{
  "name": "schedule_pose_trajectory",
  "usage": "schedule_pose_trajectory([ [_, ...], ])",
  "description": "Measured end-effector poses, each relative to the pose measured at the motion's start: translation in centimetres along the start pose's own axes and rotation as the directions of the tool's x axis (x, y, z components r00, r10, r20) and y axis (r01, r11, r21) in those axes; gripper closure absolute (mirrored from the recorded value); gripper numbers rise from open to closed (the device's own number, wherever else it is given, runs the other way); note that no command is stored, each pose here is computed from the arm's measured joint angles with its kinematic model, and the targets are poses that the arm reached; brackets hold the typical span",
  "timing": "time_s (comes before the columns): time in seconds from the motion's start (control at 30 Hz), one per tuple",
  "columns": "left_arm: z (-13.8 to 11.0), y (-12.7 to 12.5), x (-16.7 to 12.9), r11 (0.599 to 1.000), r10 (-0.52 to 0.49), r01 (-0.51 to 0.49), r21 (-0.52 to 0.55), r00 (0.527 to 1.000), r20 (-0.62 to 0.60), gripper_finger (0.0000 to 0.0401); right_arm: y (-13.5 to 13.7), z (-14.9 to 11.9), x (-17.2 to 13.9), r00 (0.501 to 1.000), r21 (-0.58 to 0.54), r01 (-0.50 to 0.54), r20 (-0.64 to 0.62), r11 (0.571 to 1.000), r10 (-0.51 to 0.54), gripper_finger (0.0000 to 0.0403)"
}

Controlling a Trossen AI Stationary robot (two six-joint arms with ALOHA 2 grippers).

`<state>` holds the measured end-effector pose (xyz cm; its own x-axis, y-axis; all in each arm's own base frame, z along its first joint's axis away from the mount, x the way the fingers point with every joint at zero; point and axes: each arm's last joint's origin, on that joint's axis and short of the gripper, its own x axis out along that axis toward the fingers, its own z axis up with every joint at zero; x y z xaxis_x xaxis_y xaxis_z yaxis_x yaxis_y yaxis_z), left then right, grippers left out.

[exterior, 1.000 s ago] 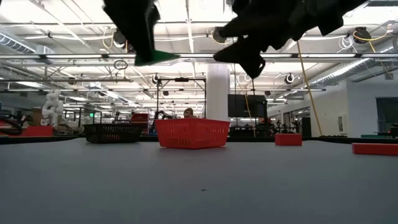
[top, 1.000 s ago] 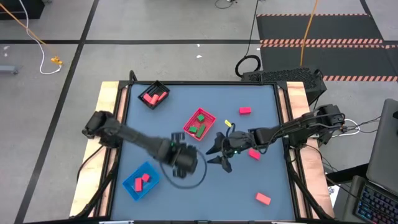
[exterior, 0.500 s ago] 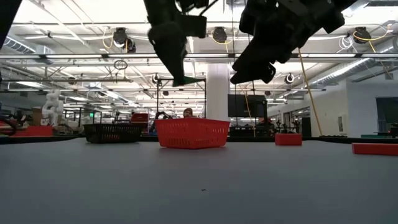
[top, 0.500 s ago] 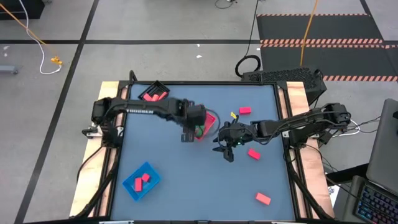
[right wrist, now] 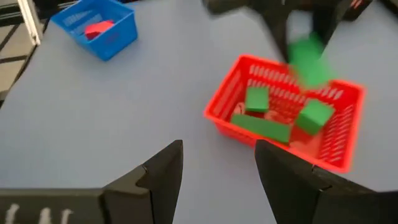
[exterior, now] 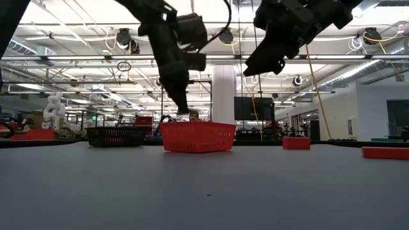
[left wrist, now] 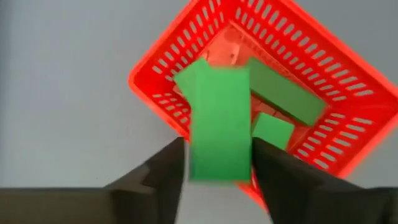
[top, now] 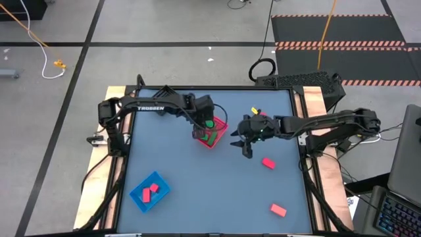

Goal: Sort & place blocks by color
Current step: Put the green block into the orange bin, then put the red block into the blue bin

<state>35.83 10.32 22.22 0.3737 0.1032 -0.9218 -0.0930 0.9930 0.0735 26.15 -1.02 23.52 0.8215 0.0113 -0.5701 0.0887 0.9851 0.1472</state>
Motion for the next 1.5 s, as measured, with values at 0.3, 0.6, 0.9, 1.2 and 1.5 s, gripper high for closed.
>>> schedule_pose_trajectory([
  [0.3,0.2,-0.1,0.7,1.0,0.015,-0.015,-0.002,0.997,0.076,0.0082,-1.3,0.7,-1.2,0.992,0.017,0.109,0.063,0.994,-0.11,0.0206],
  [0.6,0.0,-1.9,-2.3,1.0,-0.02,0.02,-0.016,1.0,0.022,0.0067,-1.6,-1.7,-0.6,0.993,0.096,0.117,-0.009,0.988,-0.117,0.0206],
  [0.9,-2.8,-3.6,-7.3,0.996,-0.088,0.091,0.009,0.937,0.337,0.0066,-2.1,-5.1,0.3,0.992,0.063,0.12,-0.033,0.991,-0.118,0.0206],
  [1.2,-6.9,-5.3,-8.7,0.992,-0.093,0.126,-0.005,0.761,0.642,0.0066,-2.3,-6.1,0.5,0.98,0.067,0.108,0.159,0.992,-0.118,0.0206],
  [1.5,-9.8,-7.3,-6.0,0.994,-0.064,0.11,-0.023,0.727,0.684,0.0066,-0.3,-7.0,-1.0,0.898,0.079,0.25,-0.391,0.965,-0.2,0.0206],
])
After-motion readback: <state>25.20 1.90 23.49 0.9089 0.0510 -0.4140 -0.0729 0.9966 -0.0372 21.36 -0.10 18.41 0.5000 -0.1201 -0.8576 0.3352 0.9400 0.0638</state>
